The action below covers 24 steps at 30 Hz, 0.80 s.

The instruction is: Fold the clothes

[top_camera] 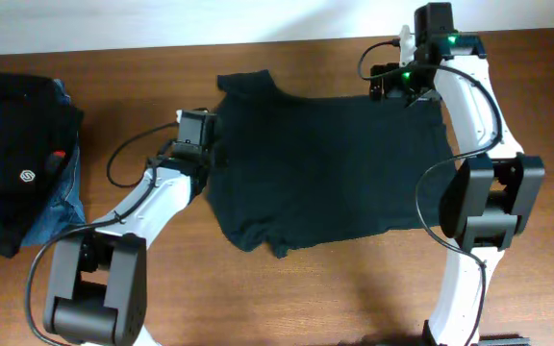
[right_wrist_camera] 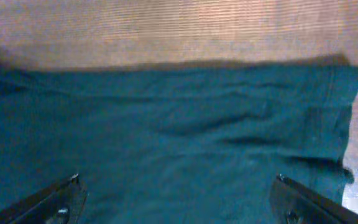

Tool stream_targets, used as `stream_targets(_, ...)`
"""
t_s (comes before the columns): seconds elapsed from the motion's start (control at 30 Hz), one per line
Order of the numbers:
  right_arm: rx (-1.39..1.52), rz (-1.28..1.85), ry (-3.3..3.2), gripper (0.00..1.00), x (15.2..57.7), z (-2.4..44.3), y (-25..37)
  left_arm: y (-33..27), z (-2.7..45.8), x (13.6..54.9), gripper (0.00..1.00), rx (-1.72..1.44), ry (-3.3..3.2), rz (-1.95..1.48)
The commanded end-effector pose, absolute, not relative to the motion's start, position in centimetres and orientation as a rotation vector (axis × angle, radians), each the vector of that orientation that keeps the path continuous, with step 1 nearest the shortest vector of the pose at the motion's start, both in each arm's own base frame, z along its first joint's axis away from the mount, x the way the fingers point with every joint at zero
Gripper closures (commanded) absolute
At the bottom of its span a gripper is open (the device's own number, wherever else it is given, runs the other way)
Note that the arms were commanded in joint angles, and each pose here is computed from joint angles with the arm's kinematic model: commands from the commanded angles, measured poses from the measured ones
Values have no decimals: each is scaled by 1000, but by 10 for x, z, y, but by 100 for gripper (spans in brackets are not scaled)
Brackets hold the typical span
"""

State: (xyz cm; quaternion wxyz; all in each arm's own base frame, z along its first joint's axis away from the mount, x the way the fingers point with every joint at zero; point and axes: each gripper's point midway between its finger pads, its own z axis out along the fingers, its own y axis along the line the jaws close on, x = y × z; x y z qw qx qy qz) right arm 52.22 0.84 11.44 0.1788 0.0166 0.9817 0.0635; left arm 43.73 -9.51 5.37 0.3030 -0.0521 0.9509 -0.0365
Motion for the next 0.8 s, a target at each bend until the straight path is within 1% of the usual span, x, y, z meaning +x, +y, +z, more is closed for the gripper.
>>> stream_targets(0.0,90,224,2772,1,516,131,12,-97,50,439,71,-29,2536,-109)
stream_targets(0.07,90,226,2787,1,513,130,13,-99,43,441,72,-5,2539,-109)
stream_targets(0.17,91,226,2791,1,512,129,13,-119,30,442,73,40,2557,-249)
stream_targets(0.23,91,225,2790,1,512,129,13,-127,17,439,78,57,2583,-306)
stream_targets(0.53,90,226,2789,1,512,129,13,-131,-4,439,77,96,2603,-302)
stream_targets(0.57,91,225,2789,1,512,129,13,-130,-7,439,77,97,2609,-299)
stream_targets(0.77,91,226,2793,1,511,129,13,-91,-29,432,77,21,2673,-36)
